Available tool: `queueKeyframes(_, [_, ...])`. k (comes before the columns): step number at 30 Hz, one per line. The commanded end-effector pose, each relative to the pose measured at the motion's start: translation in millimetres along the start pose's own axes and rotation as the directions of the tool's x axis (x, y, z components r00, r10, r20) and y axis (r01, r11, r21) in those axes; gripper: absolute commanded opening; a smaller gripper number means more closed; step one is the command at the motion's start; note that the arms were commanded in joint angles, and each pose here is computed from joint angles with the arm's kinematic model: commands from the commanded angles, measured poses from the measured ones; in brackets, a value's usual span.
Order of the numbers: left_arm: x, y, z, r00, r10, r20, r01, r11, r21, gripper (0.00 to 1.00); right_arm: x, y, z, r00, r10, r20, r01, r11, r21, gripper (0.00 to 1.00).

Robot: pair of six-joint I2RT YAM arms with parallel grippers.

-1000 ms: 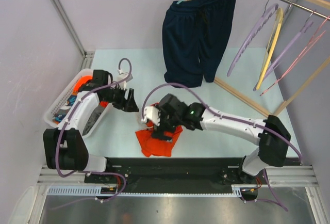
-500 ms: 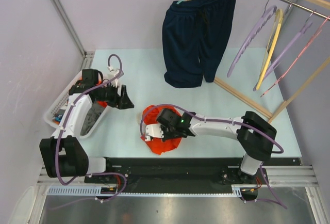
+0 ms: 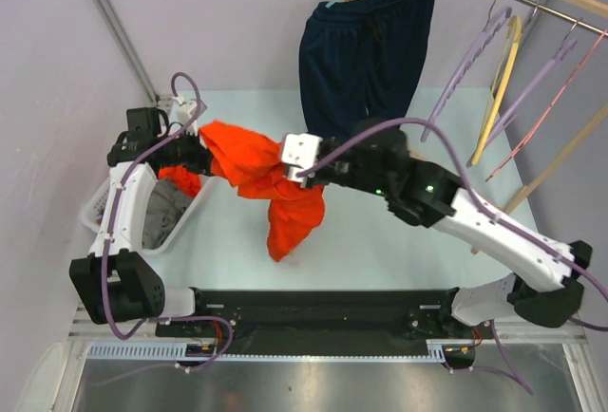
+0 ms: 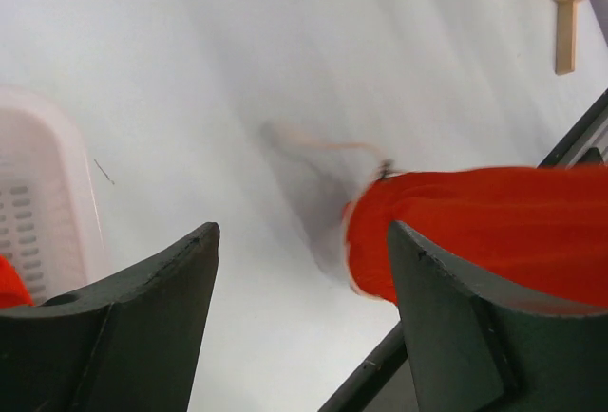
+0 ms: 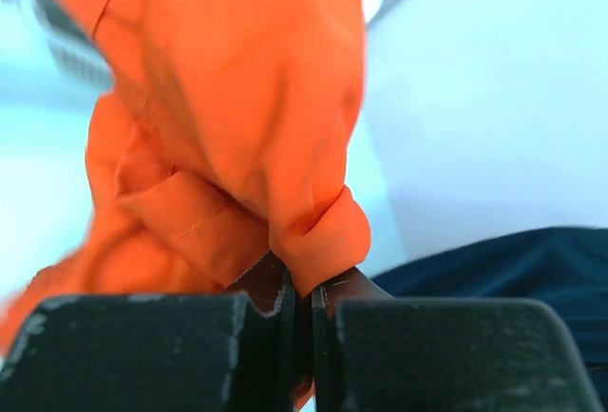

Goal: Place the shorts on the hanger

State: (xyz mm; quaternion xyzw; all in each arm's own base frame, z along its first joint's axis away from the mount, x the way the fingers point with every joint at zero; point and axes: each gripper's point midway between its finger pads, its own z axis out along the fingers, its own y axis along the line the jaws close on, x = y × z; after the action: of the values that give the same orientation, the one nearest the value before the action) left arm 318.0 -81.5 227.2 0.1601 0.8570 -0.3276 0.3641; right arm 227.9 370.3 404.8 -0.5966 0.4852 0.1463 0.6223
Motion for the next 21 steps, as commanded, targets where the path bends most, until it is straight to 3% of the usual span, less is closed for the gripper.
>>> queueKeyframes(1, [-21,-10,-9,0.997,0.035,0.064,-0.036,0.999,0.022,0.76,-24,2,-41,0.995,0.075,0.068,-0.072,0.997,-0.038,0.0])
queueKeyframes(5, [-8,-4,-9,0.998,0.062,0.029,-0.062,0.998,0.0,0.76,58,43,-62,0.983,0.091,-0.157,-0.115,0.981,-0.153,0.0])
queueKeyframes(6, [-4,-2,-8,0.996,0.084,0.017,-0.084,0.996,-0.008,0.75,95,46,-68,0.953,0.162,-0.258,-0.199,0.972,-0.124,0.0])
queueKeyframes(9, [12,4,-6,0.995,0.096,-0.021,-0.096,0.995,-0.028,0.75,151,40,-74,0.875,0.279,-0.395,-0.324,0.945,-0.049,0.0])
queueKeyframes(11, [23,7,-3,0.995,0.088,-0.038,-0.089,0.996,-0.029,0.75,167,28,-72,0.85,0.31,-0.425,-0.334,0.942,0.018,0.0])
queueKeyframes(16, [32,10,2,0.997,0.057,-0.06,-0.058,0.998,-0.021,0.72,156,-6,-40,0.898,0.292,-0.328,-0.265,0.956,0.127,0.0])
queueKeyframes(18, [33,9,3,0.997,0.038,-0.062,-0.039,0.999,-0.014,0.72,149,-31,-19,0.922,0.283,-0.264,-0.226,0.947,0.227,0.0])
queueKeyframes(19, [35,8,4,0.997,0.027,-0.067,-0.028,1.0,-0.01,0.71,158,-51,-20,0.911,0.302,-0.28,-0.2,0.919,0.34,0.0])
queueKeyframes(21, [36,8,4,0.998,0.007,-0.067,-0.007,1.0,-0.011,0.7,175,-70,-8,0.905,0.309,-0.29,-0.166,0.888,0.429,0.0])
